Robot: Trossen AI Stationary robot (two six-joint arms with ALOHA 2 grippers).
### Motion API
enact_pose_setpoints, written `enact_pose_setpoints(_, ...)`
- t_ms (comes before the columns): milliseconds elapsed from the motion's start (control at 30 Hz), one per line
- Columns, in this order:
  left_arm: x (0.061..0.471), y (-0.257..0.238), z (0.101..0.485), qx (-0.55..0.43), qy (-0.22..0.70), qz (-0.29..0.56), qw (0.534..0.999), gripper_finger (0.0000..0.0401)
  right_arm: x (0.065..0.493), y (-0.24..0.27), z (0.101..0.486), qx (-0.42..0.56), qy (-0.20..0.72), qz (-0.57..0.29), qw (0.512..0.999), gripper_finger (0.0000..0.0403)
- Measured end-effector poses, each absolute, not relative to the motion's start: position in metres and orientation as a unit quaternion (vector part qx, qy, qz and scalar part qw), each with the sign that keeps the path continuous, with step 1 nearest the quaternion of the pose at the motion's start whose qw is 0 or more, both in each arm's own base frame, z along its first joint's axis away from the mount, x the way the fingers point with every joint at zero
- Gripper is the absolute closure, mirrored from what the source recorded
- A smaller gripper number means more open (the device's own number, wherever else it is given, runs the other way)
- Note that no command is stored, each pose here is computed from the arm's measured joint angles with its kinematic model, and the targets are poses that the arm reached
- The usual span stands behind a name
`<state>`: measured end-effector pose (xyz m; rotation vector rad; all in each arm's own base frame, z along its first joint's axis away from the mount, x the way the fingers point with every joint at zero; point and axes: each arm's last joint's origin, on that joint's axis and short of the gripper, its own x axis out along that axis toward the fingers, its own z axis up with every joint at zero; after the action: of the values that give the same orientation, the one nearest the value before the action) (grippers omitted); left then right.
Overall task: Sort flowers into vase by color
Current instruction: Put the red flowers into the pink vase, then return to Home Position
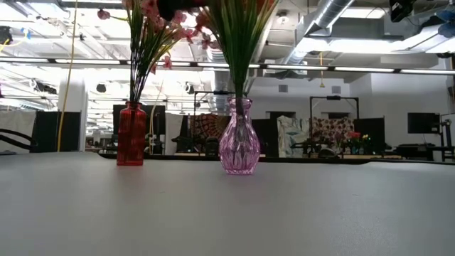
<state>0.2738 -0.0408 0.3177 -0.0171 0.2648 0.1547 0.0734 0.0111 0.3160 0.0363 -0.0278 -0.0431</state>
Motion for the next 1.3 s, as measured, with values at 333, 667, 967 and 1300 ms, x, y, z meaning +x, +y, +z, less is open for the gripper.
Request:
enact_pose_setpoints(333,0.244,-0.036,0.337,-0.016,0.124,0.076,0.989,0.0182,0.073,0.011,0.316,0.017,-0.014,-0.021,1.0,0.0266)
enact_pose_setpoints(667,0.215,-0.033,0.353,-0.032,0.116,0.053,0.991,0.0182,0.071,0.011,0.32,0.028,-0.022,-0.021,0.999,0.0266)
enact_pose_setpoints(967,0.17,-0.035,0.375,-0.049,0.073,0.018,0.996,0.0182,0.055,0.006,0.35,0.058,-0.062,-0.017,0.996,0.0266)
enact_pose_setpoints(1300,0.131,-0.041,0.386,-0.036,0.044,-0.032,0.998,0.0182,0.045,0.003,0.358,0.046,-0.041,-0.018,0.998,0.0266)
